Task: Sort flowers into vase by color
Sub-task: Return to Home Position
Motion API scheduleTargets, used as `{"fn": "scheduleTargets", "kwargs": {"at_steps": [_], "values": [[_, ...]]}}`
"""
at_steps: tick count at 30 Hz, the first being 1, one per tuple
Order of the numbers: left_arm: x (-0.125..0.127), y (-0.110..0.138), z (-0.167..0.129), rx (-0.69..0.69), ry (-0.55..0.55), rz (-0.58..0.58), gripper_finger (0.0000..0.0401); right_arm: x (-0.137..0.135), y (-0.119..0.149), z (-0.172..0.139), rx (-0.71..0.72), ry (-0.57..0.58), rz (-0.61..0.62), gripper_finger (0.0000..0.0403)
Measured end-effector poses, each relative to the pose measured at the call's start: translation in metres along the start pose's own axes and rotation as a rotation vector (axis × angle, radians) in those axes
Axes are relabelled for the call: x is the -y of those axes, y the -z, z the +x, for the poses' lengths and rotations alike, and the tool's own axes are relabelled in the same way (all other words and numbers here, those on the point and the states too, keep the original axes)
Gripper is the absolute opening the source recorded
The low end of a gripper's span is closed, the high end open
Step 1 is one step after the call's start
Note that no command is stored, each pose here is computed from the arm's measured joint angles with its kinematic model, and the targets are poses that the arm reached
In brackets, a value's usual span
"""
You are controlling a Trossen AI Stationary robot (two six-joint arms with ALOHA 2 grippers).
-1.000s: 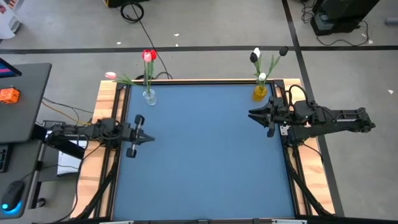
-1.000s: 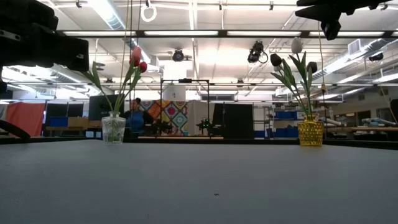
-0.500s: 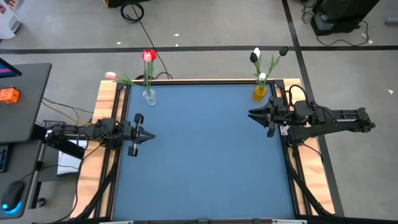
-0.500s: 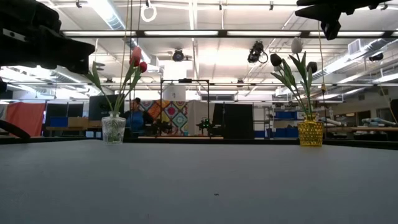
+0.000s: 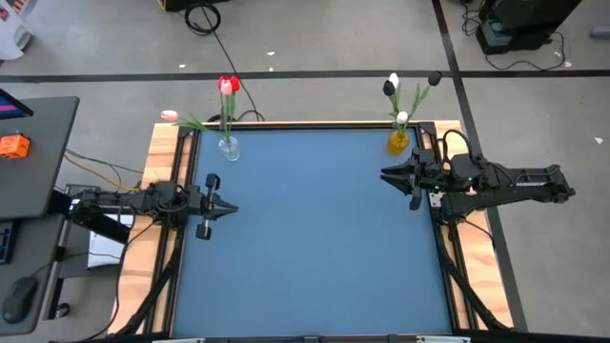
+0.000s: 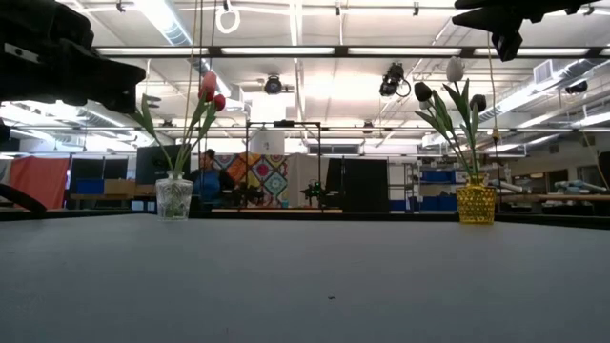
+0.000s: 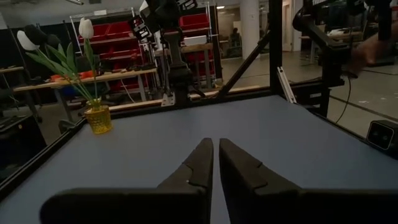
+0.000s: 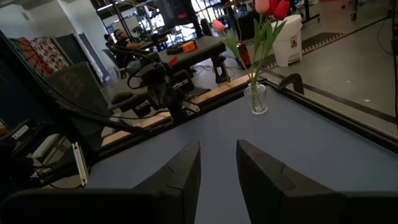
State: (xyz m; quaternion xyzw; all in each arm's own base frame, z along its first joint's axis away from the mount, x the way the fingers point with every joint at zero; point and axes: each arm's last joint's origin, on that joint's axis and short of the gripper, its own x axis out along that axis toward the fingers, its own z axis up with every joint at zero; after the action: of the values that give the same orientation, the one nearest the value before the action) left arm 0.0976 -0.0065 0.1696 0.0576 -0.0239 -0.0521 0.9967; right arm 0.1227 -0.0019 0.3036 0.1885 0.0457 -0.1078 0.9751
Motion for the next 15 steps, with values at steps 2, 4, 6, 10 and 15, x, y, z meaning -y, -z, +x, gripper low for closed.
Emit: {"fn": "scheduleTargets", "kwargs": {"at_steps": [2, 4, 6, 10, 15], "values": [[0.000, 0.000, 0.000, 0.000, 0.000, 0.000, 0.0034, 0.000, 0.000, 0.000, 0.000, 0.000, 0.000, 0.0113], [0.000, 0.000, 0.000, 0.000, 0.000, 0.000, 0.0034, 0.000, -0.001, -0.002, 0.008, -0.003, 0.002, 0.0113], [0.000, 0.000, 0.000, 0.000, 0.000, 0.000, 0.0034, 0.001, -0.001, -0.005, 0.014, -0.006, 0.004, 0.0113], [0.000, 0.000, 0.000, 0.000, 0.000, 0.000, 0.0034, 0.005, 0.007, -0.013, 0.038, -0.023, -0.012, 0.0113], [0.000, 0.000, 0.000, 0.000, 0.000, 0.000, 0.0034, 0.019, 0.031, -0.020, 0.160, 0.007, -0.025, 0.0113]]}}
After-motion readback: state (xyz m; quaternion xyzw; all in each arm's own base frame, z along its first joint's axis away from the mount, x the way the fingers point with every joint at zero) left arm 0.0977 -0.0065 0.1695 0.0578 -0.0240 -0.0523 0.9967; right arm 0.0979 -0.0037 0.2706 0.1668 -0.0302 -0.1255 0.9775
